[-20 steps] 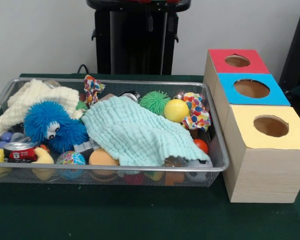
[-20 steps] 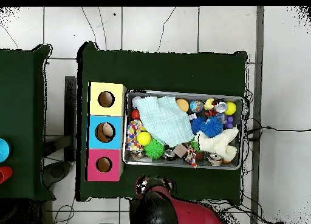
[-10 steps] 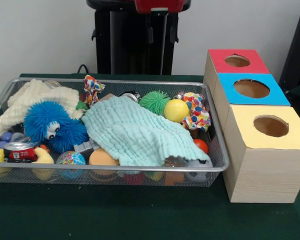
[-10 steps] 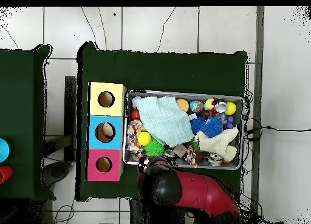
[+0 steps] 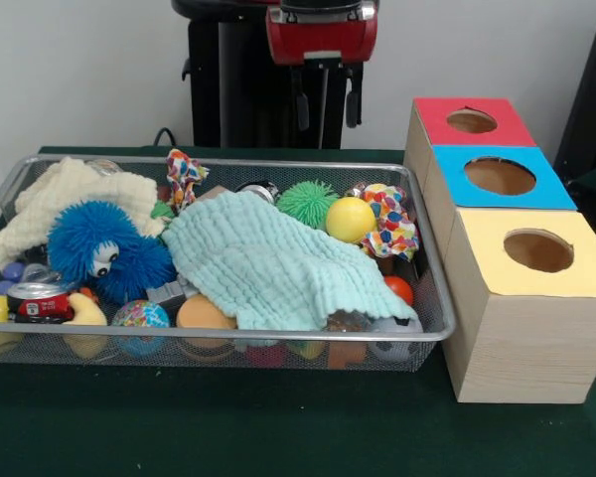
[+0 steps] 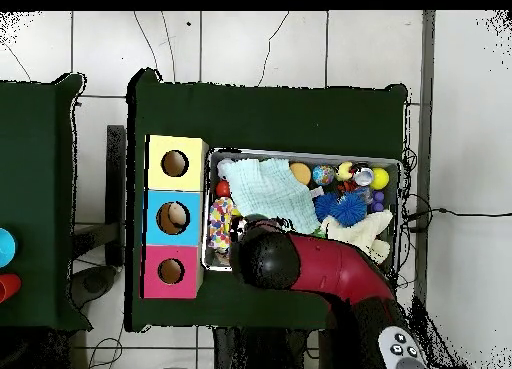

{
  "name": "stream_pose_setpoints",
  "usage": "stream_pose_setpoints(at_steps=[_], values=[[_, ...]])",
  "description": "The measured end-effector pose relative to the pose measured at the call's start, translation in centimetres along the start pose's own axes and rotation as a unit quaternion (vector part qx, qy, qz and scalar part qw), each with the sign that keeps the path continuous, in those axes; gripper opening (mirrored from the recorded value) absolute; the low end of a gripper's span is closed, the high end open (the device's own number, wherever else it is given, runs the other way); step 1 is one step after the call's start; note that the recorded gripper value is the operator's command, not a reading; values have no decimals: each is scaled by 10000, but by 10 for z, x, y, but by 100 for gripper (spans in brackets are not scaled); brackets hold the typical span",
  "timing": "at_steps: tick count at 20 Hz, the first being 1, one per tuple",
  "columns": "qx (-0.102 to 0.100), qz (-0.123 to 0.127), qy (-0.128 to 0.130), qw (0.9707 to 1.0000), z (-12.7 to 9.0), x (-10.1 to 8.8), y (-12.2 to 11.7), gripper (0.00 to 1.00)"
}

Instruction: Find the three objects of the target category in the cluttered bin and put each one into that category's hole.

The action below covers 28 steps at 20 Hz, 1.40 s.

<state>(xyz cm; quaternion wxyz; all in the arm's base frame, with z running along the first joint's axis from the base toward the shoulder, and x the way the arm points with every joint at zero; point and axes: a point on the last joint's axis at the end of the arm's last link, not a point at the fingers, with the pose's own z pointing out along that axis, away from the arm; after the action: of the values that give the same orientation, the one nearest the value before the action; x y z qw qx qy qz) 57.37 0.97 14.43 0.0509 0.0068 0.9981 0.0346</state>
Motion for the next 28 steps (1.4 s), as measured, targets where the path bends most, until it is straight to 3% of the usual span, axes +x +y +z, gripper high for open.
stream_pose_setpoints(at_steps=[6,12,28], values=[[-6,-12,-170,9999,8,-39,-4,100],[-49,85,-282,9996,22,-65,-14,100],[-134,347,-239,9990,59,-82,-46,100]])
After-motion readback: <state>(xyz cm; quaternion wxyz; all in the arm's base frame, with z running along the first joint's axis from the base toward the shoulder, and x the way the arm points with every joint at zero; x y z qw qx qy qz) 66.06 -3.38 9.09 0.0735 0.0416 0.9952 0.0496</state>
